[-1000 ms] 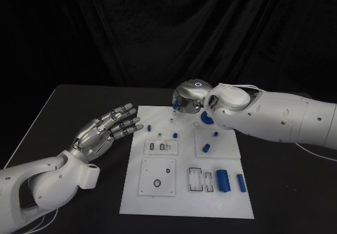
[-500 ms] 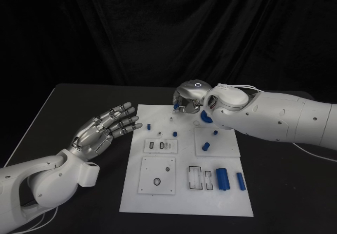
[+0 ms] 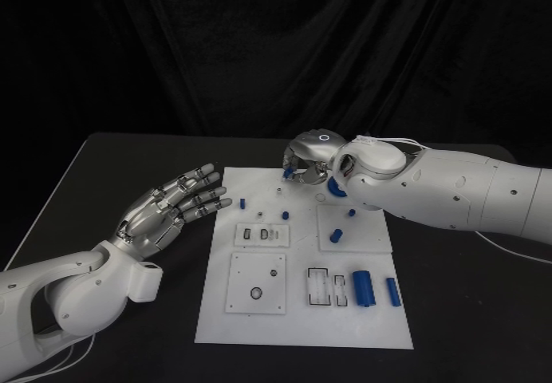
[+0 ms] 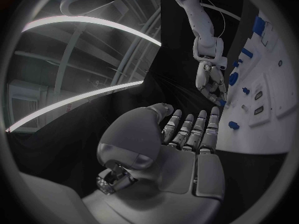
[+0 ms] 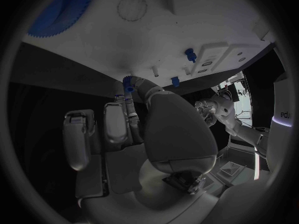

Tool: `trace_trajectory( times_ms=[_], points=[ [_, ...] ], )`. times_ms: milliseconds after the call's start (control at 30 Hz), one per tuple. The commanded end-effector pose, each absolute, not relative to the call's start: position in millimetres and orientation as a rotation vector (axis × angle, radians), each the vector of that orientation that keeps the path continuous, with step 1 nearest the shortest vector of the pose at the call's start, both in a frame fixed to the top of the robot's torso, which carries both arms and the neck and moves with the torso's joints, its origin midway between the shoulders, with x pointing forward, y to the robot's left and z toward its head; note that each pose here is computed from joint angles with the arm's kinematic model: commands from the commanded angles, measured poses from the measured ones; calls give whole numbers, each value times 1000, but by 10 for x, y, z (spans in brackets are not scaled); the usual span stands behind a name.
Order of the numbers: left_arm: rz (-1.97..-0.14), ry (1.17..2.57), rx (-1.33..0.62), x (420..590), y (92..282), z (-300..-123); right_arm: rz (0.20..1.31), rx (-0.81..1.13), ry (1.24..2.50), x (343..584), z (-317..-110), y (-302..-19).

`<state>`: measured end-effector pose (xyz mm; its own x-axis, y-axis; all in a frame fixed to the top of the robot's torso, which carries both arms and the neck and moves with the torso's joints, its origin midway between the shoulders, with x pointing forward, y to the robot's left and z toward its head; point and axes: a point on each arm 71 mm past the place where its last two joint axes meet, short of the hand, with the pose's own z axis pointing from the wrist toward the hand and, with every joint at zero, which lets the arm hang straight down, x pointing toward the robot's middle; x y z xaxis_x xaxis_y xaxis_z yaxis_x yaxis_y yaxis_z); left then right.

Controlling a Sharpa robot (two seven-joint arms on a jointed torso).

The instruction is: Assemble the parts on the task board

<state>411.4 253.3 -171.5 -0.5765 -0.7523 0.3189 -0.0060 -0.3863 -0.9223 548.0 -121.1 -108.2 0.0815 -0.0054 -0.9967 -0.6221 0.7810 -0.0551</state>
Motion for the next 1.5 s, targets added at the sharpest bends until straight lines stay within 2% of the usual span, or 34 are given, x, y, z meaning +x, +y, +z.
trace_trajectory(
  times_ms=[33,700,1233,1500],
  points=[
    [-2075,1178,-978,4109,2565,-1613,516,-542,1436,5459,-1133,-1196],
    [-2053,1192,-1004,4133,2587,-1639,545,-534,1437,5446,-1143,-1161],
    [-2049,1196,-1015,4142,2592,-1655,464,-509,1515,5496,-1204,-1165],
    [-2046,1193,-1017,4137,2617,-1658,502,-491,1434,5475,-1142,-1229]
  ],
)
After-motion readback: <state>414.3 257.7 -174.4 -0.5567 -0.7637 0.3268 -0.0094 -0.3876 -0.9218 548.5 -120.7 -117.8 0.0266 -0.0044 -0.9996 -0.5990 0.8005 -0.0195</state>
